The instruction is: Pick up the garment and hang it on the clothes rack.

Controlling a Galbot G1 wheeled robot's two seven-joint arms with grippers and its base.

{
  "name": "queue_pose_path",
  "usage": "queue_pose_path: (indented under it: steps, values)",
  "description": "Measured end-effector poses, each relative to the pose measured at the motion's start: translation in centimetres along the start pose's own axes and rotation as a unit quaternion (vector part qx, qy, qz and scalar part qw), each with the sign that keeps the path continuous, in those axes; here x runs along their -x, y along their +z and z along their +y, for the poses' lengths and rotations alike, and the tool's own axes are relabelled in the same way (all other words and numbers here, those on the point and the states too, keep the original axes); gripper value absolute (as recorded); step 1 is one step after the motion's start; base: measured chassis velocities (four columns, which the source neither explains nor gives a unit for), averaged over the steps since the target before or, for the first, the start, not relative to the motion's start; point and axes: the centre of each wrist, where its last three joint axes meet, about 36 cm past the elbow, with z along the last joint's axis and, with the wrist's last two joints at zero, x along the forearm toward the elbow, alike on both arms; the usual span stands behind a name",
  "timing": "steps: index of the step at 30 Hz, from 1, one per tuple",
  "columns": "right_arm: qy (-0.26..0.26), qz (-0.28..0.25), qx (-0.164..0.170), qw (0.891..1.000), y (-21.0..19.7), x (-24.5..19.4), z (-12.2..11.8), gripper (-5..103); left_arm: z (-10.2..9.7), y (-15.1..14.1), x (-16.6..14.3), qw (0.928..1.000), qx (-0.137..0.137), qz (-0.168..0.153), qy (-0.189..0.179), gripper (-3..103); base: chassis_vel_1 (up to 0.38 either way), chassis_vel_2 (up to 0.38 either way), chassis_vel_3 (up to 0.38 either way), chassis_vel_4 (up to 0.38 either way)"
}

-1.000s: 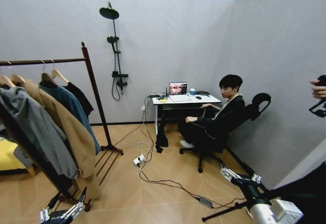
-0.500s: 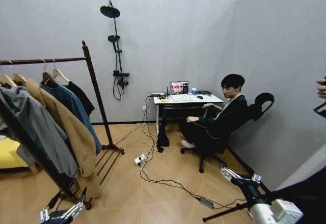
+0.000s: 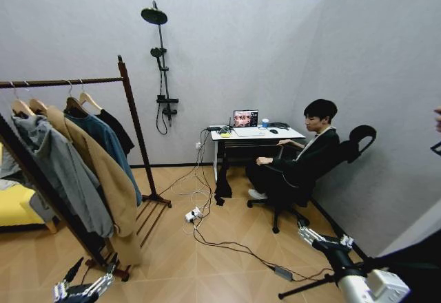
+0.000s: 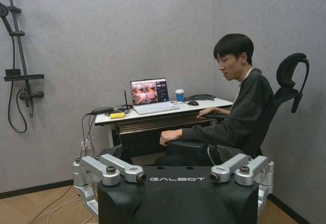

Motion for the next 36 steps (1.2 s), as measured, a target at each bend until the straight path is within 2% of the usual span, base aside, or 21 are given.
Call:
queue_pose_path:
  steps: [15, 36]
  values:
    - [0.000, 0.000, 0.000, 1.000, 0.00, 0.00, 0.00, 100, 0.00, 0.00, 0.00, 1.0000, 0.000, 0.000, 0.000, 100, 0.092, -0.100, -0.095, 0.089]
    - [0.000, 0.000, 0.000, 1.000, 0.00, -0.01, -0.01, 100, 0.00, 0.00, 0.00, 1.0000, 0.000, 0.000, 0.000, 100, 0.291, -0.306, -0.287, 0.293]
